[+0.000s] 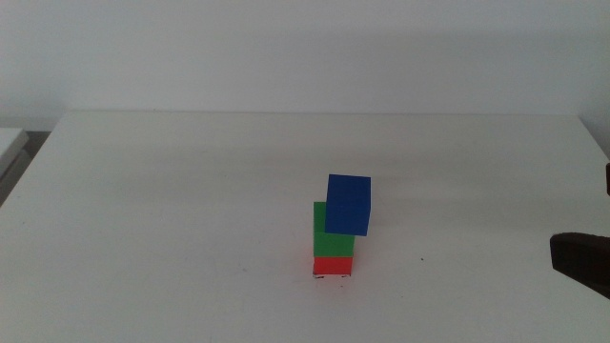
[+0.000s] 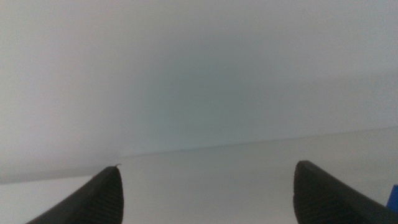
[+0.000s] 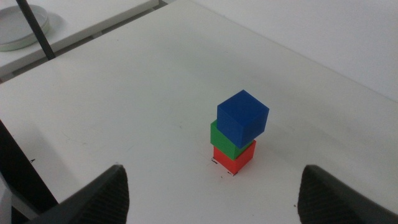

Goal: Stack red cubes first, then green, then blue cubes in a specific spot.

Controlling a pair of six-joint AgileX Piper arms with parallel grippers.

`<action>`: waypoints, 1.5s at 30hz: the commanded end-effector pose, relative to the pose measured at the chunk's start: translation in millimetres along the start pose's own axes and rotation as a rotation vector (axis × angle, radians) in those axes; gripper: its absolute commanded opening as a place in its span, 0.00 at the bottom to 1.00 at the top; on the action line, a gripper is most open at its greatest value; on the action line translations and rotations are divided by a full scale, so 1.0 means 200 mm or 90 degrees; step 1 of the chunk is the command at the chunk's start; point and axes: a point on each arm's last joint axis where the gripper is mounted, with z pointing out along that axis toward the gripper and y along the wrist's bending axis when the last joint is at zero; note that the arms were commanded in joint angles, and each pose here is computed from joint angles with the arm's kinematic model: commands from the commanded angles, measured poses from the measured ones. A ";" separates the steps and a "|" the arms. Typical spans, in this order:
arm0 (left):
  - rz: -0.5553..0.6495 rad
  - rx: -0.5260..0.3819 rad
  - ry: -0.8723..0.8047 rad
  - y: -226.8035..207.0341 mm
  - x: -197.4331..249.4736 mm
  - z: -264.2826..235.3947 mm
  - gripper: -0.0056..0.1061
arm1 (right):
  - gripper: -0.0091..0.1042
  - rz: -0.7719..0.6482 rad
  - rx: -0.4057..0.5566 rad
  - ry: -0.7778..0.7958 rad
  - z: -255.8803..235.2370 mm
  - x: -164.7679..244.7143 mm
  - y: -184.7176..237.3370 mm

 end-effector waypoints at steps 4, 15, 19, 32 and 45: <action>-0.012 0.001 -0.068 0.00 0.04 0.07 0.89 | 0.90 -0.013 0.015 -0.018 0.00 0.00 -0.01; -0.039 0.005 -0.091 -0.03 0.61 0.30 0.89 | 0.90 0.060 0.160 -0.251 0.15 0.46 -0.12; -0.038 0.002 -0.089 -0.04 0.77 0.32 0.89 | 0.90 0.093 0.276 -0.223 0.16 0.76 -0.16; -0.093 0.003 -0.154 -0.05 0.98 0.31 0.89 | 0.90 0.145 0.509 -0.255 0.10 0.99 -0.20; -0.089 0.003 -0.170 -0.05 0.98 0.30 0.89 | 0.90 0.135 0.515 -0.251 0.10 0.99 -0.20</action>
